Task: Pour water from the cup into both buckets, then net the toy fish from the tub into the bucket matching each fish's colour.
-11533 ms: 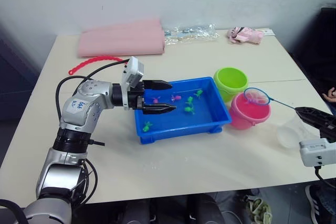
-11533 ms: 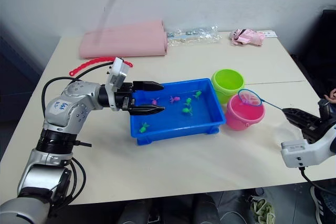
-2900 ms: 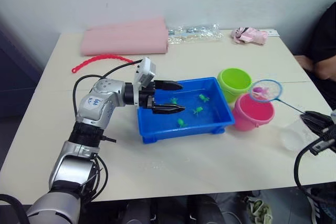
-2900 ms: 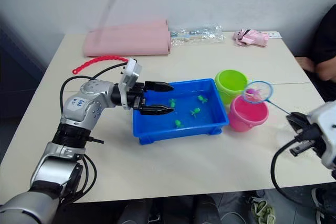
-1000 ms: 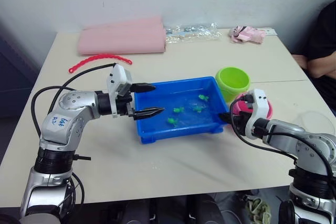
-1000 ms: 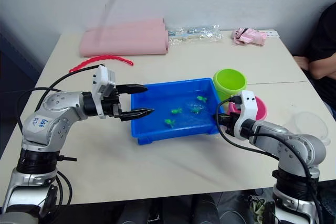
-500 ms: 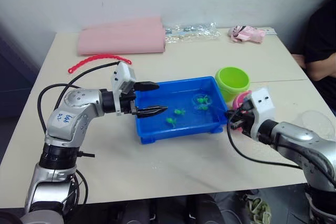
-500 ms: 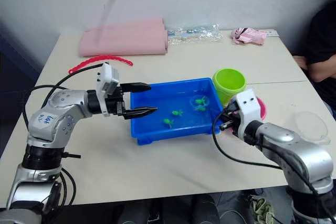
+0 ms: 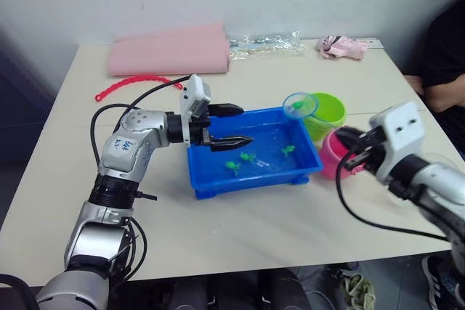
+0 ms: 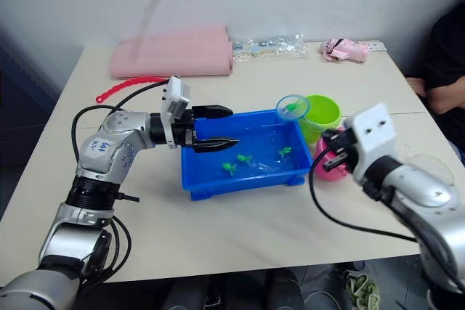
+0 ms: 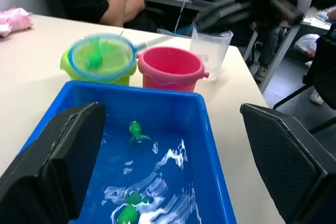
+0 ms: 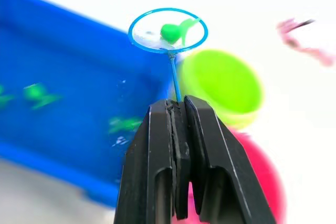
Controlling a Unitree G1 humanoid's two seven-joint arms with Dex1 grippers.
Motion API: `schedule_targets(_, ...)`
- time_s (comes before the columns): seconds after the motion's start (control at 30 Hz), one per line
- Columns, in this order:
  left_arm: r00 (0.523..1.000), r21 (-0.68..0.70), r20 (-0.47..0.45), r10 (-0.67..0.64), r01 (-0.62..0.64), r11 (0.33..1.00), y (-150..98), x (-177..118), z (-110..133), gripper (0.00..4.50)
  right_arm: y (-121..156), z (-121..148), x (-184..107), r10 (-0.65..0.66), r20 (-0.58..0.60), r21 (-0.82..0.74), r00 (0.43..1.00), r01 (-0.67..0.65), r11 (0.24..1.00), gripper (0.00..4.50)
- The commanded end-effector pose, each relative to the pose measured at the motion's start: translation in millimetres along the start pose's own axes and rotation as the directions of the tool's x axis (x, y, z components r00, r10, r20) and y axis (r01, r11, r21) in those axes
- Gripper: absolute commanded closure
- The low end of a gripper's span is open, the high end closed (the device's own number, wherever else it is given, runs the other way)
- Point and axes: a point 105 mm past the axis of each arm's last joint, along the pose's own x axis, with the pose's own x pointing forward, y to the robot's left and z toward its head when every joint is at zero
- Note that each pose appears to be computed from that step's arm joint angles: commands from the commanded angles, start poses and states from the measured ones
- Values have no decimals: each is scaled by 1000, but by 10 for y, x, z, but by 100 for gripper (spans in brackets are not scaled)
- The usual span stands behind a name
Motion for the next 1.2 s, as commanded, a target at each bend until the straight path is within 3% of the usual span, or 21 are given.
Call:
schedule_targets(0.03,1000,50,11,-16,15,999,9,33,95,1,-246,114,-57,-62,8,-83,998,63,995,450)
schedule_targets(0.17,1000,56,19,-19,18,998,15,46,114,1,-549,80,-23,-123,-65,-332,990,94,939,450)
schedule_targets(0.23,1000,59,24,-10,8,998,32,37,125,1,-685,49,0,-151,-85,-595,985,72,801,450)
schedule_targets(0.33,1000,58,26,1,-3,998,41,11,122,1,-718,3,57,-118,-99,-818,988,-14,575,450)
schedule_targets(0.43,1000,58,28,7,-9,998,23,-4,119,1,-698,-7,120,-71,-100,-984,992,-89,155,450)
schedule_targets(0.47,1000,58,29,8,-10,998,17,-6,121,1,-688,-14,130,-51,-102,-992,993,-98,82,450)
schedule_targets(0.57,999,57,31,17,-19,998,11,-22,131,1,-680,-5,184,-13,-82,-994,997,-80,72,450)
schedule_targets(0.73,999,54,26,36,-37,998,15,-66,125,1,-632,51,238,32,-65,-996,997,-62,-68,450)
schedule_targets(0.97,999,53,26,44,-45,998,-1,-79,122,1,-631,109,288,55,-61,-986,997,-52,-156,450)
schedule_targets(1.2,999,57,27,46,-47,997,4,-85,136,1,-567,-47,373,98,-113,-978,989,-93,-187,450)
